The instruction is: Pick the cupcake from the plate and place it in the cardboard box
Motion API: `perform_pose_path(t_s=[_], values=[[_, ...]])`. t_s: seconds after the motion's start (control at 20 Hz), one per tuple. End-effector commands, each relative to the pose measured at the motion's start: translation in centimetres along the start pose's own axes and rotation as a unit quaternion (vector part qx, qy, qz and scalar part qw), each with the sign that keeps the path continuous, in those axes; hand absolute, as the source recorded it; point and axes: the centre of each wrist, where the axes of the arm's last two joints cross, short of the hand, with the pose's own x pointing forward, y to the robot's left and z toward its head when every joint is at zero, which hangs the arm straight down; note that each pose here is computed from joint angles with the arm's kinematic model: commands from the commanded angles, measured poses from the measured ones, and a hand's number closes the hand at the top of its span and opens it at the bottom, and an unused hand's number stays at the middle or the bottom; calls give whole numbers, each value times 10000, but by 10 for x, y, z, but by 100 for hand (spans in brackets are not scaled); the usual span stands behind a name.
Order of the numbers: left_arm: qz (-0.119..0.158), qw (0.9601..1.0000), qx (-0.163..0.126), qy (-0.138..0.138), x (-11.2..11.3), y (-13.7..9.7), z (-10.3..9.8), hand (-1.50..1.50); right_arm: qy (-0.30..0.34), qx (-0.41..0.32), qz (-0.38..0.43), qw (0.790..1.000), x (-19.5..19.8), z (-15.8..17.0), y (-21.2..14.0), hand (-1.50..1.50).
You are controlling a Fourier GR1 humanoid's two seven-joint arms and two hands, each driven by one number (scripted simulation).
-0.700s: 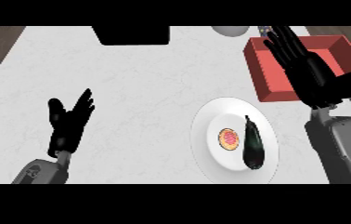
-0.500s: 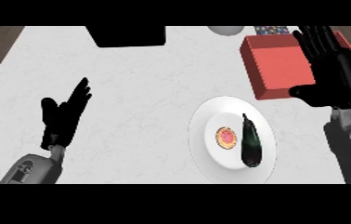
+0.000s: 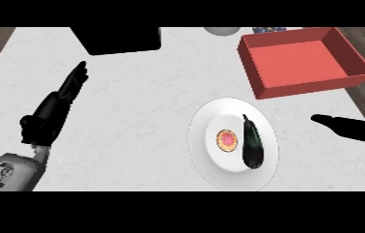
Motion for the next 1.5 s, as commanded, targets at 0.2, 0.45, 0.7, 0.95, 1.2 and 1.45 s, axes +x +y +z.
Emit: perform_pose_path(t_s=[0.2,0.45,0.7,0.95,1.2,1.45], values=[[-14,9981,-429,-446,7,0,6,0,-307,372,1613,9857,36,84,-5,-150],[-124,9968,-534,-586,19,5,-6,0,498,1268,2692,9534,52,103,5,-150],[-90,9943,-726,-770,26,-14,-7,0,902,1988,3328,9174,86,113,17,-150],[-65,9946,-755,-709,21,-22,-23,0,1300,2244,3716,8914,108,109,47,-150],[-1,9933,-862,-766,21,-18,-13,0,1645,2561,3875,8702,112,105,80,-150],[-29,9940,-760,-783,18,-14,-15,0,1945,2632,3756,8671,123,90,104,-150]])
